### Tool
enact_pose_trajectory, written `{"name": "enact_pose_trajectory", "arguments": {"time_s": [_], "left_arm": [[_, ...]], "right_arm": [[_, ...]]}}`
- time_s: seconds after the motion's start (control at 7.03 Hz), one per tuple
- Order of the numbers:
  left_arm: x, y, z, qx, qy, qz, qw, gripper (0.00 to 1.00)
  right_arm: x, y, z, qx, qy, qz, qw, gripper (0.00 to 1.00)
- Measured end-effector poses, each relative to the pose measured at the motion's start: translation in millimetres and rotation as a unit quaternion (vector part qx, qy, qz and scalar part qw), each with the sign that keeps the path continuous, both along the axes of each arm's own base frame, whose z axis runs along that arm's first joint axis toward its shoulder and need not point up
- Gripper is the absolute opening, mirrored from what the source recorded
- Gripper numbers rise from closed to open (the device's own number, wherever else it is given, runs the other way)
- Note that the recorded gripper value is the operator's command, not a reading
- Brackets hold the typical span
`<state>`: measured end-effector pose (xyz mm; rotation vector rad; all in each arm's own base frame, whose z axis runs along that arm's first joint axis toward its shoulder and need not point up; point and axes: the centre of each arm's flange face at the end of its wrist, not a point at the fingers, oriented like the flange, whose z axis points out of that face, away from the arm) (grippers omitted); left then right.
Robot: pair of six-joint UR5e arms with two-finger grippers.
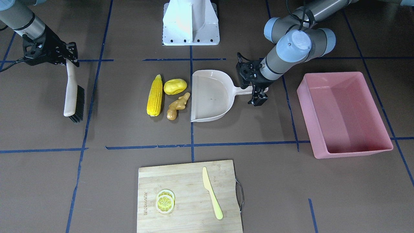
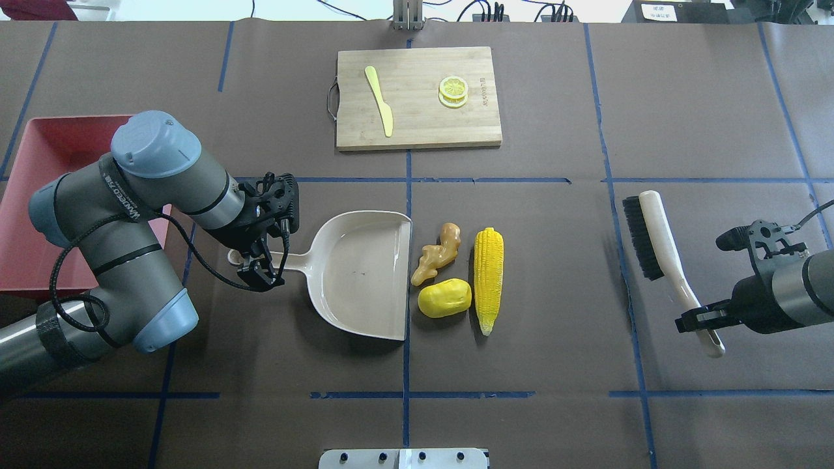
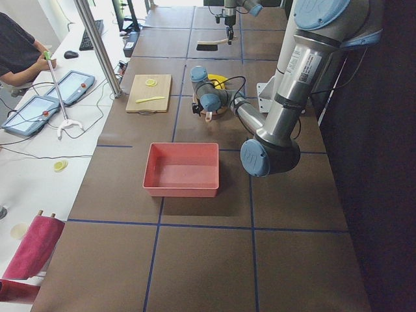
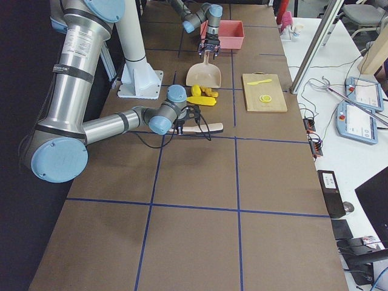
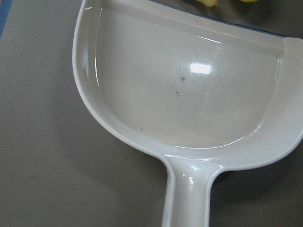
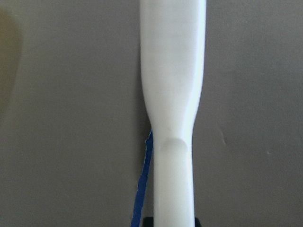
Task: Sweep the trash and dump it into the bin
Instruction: 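Grasp the dustpan handle with the left gripper while the right gripper grasps the brush handle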
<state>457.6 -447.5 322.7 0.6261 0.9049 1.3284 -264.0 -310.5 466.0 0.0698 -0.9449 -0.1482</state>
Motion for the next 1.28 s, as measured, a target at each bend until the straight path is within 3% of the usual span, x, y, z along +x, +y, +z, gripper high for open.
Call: {"name": "enact_pose_trajectory", "arguments": {"time_s": [0.43, 0.85, 1.28], "left_arm": [[7, 7, 1, 0.002, -0.004, 0.003, 1.0000, 0.84], [17, 13, 3, 0.019, -0.016, -0.008, 0.9997, 0.75], [17, 14, 3, 0.022, -0.017, -0.010, 0.9996, 0.58]], "right_arm": [[-37, -22, -44, -0.012, 0.027, 0.012, 0.9995, 0.01], [-74, -18, -72, -0.022, 0.038, 0.024, 0.9987, 0.01], [-129, -19, -126, -0.051, 0.072, 0.035, 0.9955, 0.00]]}}
